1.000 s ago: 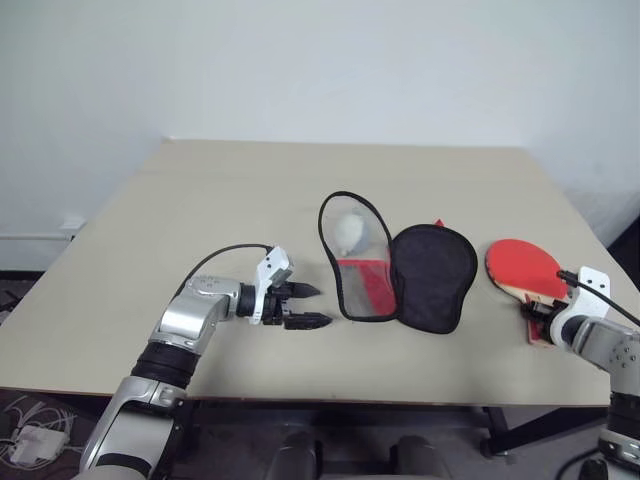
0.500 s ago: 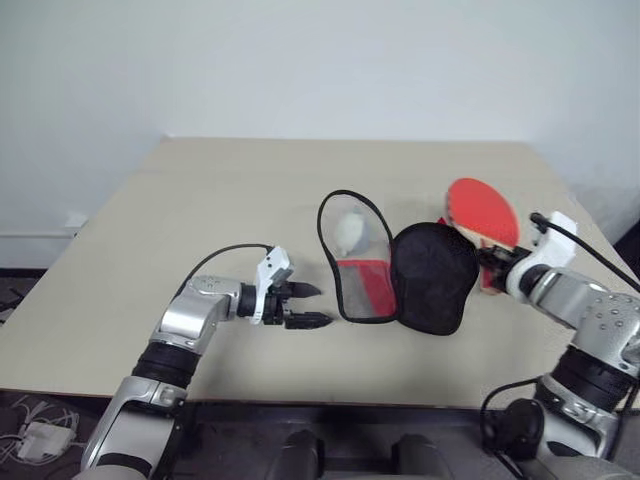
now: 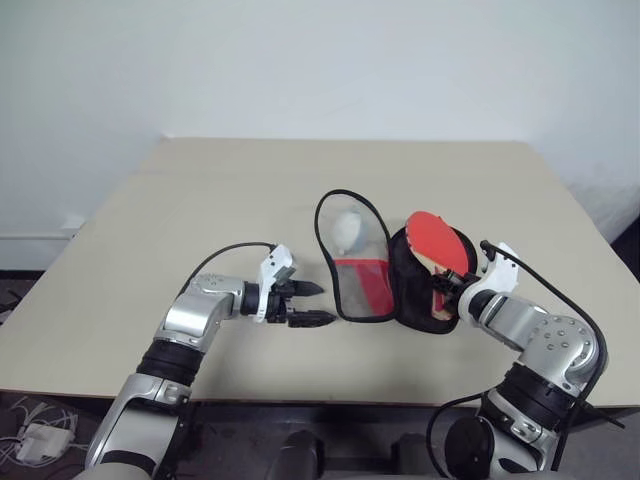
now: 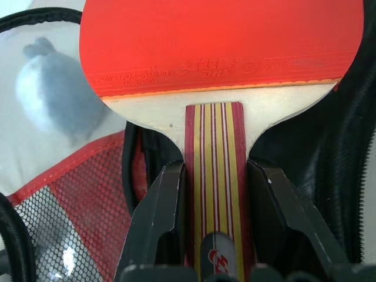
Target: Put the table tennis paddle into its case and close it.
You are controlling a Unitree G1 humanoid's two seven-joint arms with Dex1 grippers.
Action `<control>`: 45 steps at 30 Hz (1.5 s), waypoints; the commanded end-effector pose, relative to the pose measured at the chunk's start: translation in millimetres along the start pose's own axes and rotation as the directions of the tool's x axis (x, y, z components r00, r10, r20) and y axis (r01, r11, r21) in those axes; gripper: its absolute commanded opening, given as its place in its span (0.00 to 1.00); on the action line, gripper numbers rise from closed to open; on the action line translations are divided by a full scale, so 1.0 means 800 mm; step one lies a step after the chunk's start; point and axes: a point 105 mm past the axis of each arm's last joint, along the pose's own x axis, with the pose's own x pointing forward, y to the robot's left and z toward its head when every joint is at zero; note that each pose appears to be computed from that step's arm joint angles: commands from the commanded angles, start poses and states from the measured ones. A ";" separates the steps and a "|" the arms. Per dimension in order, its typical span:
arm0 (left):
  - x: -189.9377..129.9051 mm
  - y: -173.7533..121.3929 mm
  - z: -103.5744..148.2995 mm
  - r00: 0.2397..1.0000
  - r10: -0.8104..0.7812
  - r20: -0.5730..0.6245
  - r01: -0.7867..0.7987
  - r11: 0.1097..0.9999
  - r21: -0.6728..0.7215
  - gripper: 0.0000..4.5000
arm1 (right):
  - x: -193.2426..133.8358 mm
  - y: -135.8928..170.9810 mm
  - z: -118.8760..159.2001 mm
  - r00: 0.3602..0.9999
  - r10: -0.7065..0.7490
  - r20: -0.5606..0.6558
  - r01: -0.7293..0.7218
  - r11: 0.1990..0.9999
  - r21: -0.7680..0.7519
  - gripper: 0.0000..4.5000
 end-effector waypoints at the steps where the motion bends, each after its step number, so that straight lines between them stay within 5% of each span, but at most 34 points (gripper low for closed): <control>1: -0.003 0.003 0.016 1.000 0.006 0.018 -0.007 0.999 0.038 1.00 | 0.004 0.007 -0.001 1.000 -0.002 0.013 0.002 1.000 -0.007 0.25; 16: -0.005 0.003 0.012 1.000 0.010 0.014 -0.011 0.999 0.037 1.00 | 0.007 -0.010 -0.008 0.996 -0.089 0.025 0.090 0.994 -0.054 0.25; 26: -0.006 0.003 0.014 1.000 0.010 0.014 -0.011 0.999 0.040 1.00 | 0.003 0.009 0.004 0.998 -0.013 0.054 0.019 0.994 -0.107 0.99; 34: -0.011 0.015 0.019 0.999 0.036 0.020 -0.037 0.999 0.039 1.00 | -0.045 0.072 0.073 0.899 0.362 0.247 -0.320 0.927 -0.197 0.99; 45: -0.044 0.077 0.008 0.967 0.212 -0.139 -0.184 0.964 0.191 1.00 | -0.046 0.020 0.131 0.859 0.236 0.455 -0.155 0.966 -0.209 0.99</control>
